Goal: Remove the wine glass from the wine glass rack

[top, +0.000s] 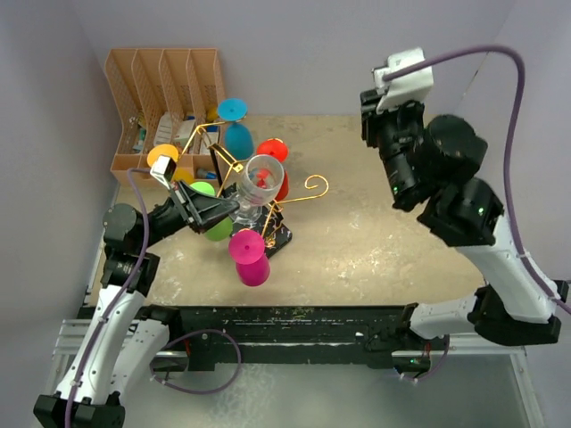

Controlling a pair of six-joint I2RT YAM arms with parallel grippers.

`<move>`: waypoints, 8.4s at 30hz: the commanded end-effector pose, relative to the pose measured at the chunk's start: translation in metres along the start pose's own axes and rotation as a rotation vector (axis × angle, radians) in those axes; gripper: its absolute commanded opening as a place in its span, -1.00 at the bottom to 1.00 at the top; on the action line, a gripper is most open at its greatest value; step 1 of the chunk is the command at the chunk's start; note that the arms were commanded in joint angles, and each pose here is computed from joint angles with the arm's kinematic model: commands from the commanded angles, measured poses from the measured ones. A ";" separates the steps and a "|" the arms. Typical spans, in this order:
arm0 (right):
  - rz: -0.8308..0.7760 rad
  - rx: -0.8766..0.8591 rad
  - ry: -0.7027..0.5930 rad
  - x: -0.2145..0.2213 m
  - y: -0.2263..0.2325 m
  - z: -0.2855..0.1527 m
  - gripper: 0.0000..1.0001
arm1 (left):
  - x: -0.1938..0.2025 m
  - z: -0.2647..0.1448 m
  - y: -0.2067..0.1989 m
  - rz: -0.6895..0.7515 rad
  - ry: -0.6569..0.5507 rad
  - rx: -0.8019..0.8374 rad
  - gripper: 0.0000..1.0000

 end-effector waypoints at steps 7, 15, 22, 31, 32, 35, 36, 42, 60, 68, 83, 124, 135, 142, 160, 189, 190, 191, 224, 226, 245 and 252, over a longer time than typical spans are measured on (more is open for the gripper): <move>0.366 -0.696 0.443 0.022 0.093 -0.050 -0.03 | -0.015 -0.006 -0.015 0.343 -0.049 -0.169 -1.00; 0.492 -0.886 0.441 0.003 0.089 -0.089 -0.02 | -0.013 -0.014 -0.012 0.408 -0.033 -0.237 -1.00; 0.493 -0.898 0.441 0.006 0.088 -0.092 -0.03 | -0.010 -0.019 -0.011 0.427 -0.037 -0.260 -1.00; 0.471 -0.943 0.505 0.020 0.106 -0.091 -0.06 | -0.012 -0.018 -0.023 0.447 -0.037 -0.236 -1.00; 0.467 -0.941 0.509 0.022 0.108 -0.090 -0.06 | -0.012 -0.018 -0.024 0.448 -0.036 -0.233 -1.00; 0.456 -0.933 0.522 0.027 0.113 -0.086 -0.08 | -0.013 -0.018 -0.028 0.456 -0.037 -0.224 -1.00; 0.453 -0.933 0.525 0.028 0.114 -0.085 -0.09 | -0.013 -0.018 -0.028 0.457 -0.038 -0.224 -1.00; 0.450 -0.932 0.538 0.033 0.119 -0.083 -0.20 | -0.013 -0.018 -0.033 0.462 -0.042 -0.217 -1.00; 0.452 -0.854 0.529 0.038 0.123 -0.068 -1.00 | -0.017 -0.016 -0.036 0.486 -0.033 -0.224 -0.90; 0.506 -0.718 0.389 0.008 0.086 -0.061 -1.00 | -0.021 -0.017 -0.031 0.502 -0.046 -0.257 0.53; 0.297 -0.021 0.135 -0.014 -0.027 0.031 -1.00 | -0.033 -0.058 -0.031 0.732 -0.233 -0.480 0.58; 0.271 0.398 0.880 0.317 -0.157 0.225 -1.00 | -0.023 -0.118 0.060 0.885 -0.252 -0.860 0.55; 0.242 0.425 0.939 0.348 -0.159 0.230 -1.00 | -0.021 -0.118 0.061 0.881 -0.244 -0.858 0.55; 0.235 0.431 0.949 0.356 -0.159 0.232 -0.98 | -0.022 -0.117 0.062 0.880 -0.244 -0.860 0.55; 0.261 0.402 0.923 0.347 -0.155 0.236 -0.56 | -0.021 -0.117 0.061 0.878 -0.243 -0.858 0.55; 0.852 -0.679 0.650 0.113 0.025 0.058 0.03 | -0.021 -0.120 0.062 0.872 -0.249 -0.874 0.55; 0.861 -0.737 0.663 0.112 0.041 0.041 0.03 | -0.021 -0.120 0.061 0.871 -0.250 -0.872 0.55; 0.878 -0.789 0.683 0.112 0.058 0.024 0.03 | -0.021 -0.120 0.061 0.871 -0.250 -0.871 0.55; 0.997 -0.922 1.069 0.189 0.187 -0.117 -0.05 | -0.021 -0.119 0.060 0.875 -0.250 -0.866 0.56; 1.004 -0.914 1.075 0.192 0.189 -0.115 -0.06 | -0.021 -0.120 0.060 0.877 -0.251 -0.865 0.56; 1.007 -0.931 1.132 0.207 0.210 -0.114 -0.14 | -0.020 -0.120 0.059 0.880 -0.255 -0.861 0.56; 1.010 -0.968 1.136 0.202 0.214 -0.120 -0.28 | -0.020 -0.120 0.059 0.881 -0.256 -0.859 0.57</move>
Point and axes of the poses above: each gripper's point midway between its finger pads, its own z axis out along the fingers, its own y axis along the line the jaws close on, x = y × z, the point moved 3 cm from there along -z, back along the fingers, and after that the axes turned 13 degrees about z, right-handed, at the moved point
